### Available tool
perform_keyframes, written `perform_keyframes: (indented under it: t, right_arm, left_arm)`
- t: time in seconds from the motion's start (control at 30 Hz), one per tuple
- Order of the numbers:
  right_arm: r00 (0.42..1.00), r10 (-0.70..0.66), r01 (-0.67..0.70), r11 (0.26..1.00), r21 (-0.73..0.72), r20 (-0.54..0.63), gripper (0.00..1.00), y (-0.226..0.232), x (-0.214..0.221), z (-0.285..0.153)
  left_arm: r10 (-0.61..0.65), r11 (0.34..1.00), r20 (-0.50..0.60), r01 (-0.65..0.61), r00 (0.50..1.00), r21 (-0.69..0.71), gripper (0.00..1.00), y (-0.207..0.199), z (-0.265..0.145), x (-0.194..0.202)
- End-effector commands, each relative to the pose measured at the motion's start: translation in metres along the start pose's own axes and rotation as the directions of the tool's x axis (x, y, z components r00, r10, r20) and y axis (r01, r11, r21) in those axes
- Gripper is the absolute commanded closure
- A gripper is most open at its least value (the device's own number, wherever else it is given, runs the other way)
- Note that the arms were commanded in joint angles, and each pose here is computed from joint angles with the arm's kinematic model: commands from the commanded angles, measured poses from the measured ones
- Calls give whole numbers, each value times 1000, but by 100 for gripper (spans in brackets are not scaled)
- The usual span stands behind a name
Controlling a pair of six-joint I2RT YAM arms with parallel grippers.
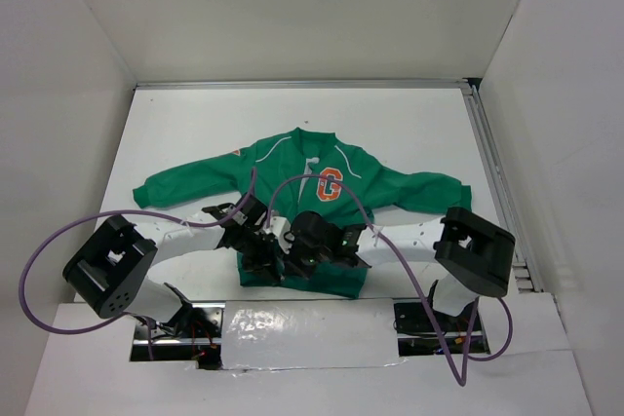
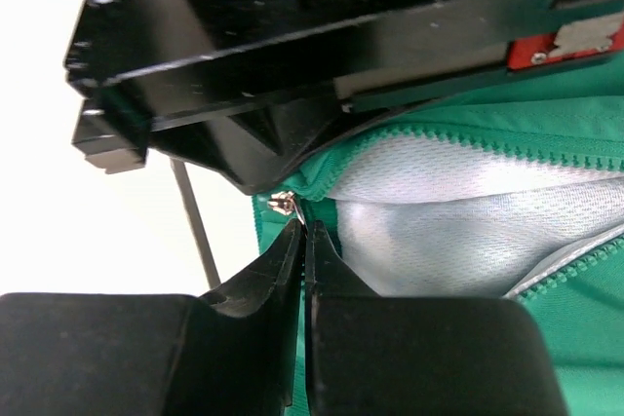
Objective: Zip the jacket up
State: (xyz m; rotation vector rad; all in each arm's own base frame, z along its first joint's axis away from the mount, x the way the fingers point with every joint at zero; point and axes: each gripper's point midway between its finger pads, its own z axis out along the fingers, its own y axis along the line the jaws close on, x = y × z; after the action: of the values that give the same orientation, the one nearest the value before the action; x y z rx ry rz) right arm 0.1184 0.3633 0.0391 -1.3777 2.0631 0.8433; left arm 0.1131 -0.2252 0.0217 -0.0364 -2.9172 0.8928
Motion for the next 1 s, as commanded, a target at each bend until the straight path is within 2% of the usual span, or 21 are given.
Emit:
perform_keyframes:
  t: [0.0,0.33,0.47,0.63,0.83,0.93,0.97]
  right_arm:
    - [987,-65,71,997,-36,144,95,17,-51,-13]
    - [980,-137,142,990,-24,144,90,31,-61,-3]
    - [983,-116,114,993,19,140,86,22,-63,7]
    - [982,-114,112,993,26,151,85,21,-67,13]
    - [993,-64,61,998,31,97,85,19,-49,16]
    - [994,-47,42,998,54,97,76,15,-44,11]
    - [994,-38,31,998,62,106,62,14,-45,8]
  left_arm:
    - [38,999,44,-38,998,-3,100,-3,-3,-9]
    - [52,998,69,-54,996,22,100,-9,-9,-10]
    - [61,997,79,-64,995,40,100,-12,-11,-9]
    - [61,997,81,-65,995,42,100,-11,-13,-6]
    - [53,998,75,-56,996,38,100,-8,-11,-4]
    - [52,998,71,-54,996,32,100,-6,-10,-4]
    - [49,998,70,-51,996,29,100,-6,-9,-5]
